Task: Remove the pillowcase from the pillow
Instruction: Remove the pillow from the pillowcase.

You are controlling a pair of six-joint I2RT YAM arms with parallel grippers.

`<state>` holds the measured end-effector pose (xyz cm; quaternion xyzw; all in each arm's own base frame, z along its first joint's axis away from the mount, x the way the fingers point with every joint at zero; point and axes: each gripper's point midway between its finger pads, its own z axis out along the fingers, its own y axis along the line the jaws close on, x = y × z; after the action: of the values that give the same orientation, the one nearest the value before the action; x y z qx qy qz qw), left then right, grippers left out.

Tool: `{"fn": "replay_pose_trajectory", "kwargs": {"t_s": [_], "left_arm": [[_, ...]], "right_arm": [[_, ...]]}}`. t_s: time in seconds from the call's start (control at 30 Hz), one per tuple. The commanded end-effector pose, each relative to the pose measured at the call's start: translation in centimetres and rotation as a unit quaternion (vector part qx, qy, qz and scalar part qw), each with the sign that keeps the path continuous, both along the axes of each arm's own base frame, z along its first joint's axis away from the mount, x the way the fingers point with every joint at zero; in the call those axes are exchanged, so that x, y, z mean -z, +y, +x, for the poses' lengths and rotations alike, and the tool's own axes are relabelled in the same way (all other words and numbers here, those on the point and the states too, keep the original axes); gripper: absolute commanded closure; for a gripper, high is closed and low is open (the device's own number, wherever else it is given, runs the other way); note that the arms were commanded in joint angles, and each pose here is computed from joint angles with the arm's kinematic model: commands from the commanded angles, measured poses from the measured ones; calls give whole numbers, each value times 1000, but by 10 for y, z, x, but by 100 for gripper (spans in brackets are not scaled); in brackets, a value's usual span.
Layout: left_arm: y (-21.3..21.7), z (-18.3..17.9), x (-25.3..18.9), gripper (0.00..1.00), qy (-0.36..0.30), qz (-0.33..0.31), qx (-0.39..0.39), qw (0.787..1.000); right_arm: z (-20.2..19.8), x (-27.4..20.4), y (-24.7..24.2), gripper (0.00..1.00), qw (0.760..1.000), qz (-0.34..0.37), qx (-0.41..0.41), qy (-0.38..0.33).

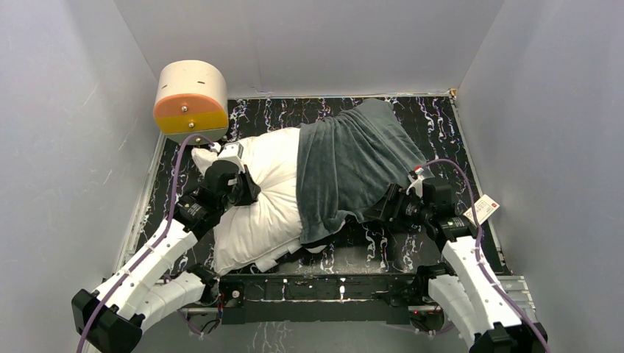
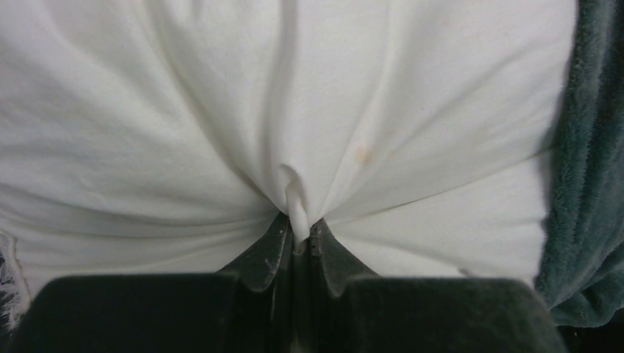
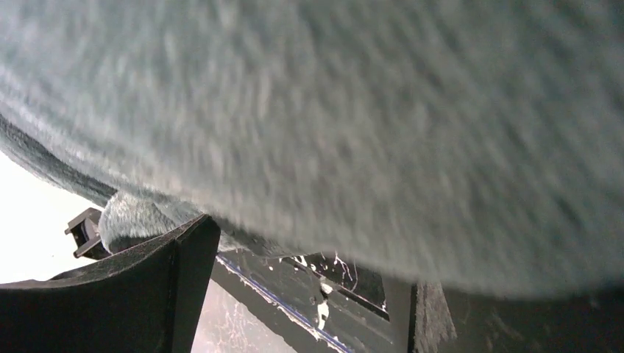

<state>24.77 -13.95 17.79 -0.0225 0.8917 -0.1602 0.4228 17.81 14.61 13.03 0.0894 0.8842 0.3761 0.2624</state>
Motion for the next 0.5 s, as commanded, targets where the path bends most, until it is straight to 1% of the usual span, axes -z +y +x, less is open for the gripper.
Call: {"fn": "replay_pose_trajectory", "kwargs": {"t_s": [0.0, 0.03, 0.07, 0.13, 0.17, 0.23, 0.27, 0.3, 0.4, 0.43, 0.47], "left_arm": [[28, -24, 48, 100, 81, 82, -3, 993], [29, -25, 48, 100, 82, 84, -4, 993], [30, -25, 48, 100, 82, 86, -6, 993], [33, -25, 49, 100, 83, 90, -14, 992], [35, -25, 49, 100, 83, 93, -20, 992], [43, -25, 50, 100, 87, 107, -39, 990], [48, -25, 49, 100, 87, 115, -49, 988], [52, -24, 50, 100, 87, 122, -57, 987], [63, -25, 53, 100, 96, 145, -85, 981], [68, -25, 54, 100, 101, 156, -97, 978], [71, -26, 55, 100, 106, 162, -104, 975]], "right_arm": [[39, -34, 15, 19, 995, 39, -19, -86], [49, -32, 9, 32, 996, 24, 11, -83], [58, -30, 1, 41, 995, 6, 39, -86], [71, -31, -18, 61, 990, -34, 94, -101], [75, -34, -28, 71, 985, -53, 119, -112], [82, -43, -54, 93, 969, -100, 174, -141], [85, -46, -77, 98, 953, -136, 225, -149], [85, -50, -96, 100, 936, -168, 265, -159], [81, -72, -160, 100, 864, -267, 384, -189], [79, -86, -174, 100, 841, -275, 421, -202], [80, -97, -180, 100, 828, -278, 435, -218]]}}
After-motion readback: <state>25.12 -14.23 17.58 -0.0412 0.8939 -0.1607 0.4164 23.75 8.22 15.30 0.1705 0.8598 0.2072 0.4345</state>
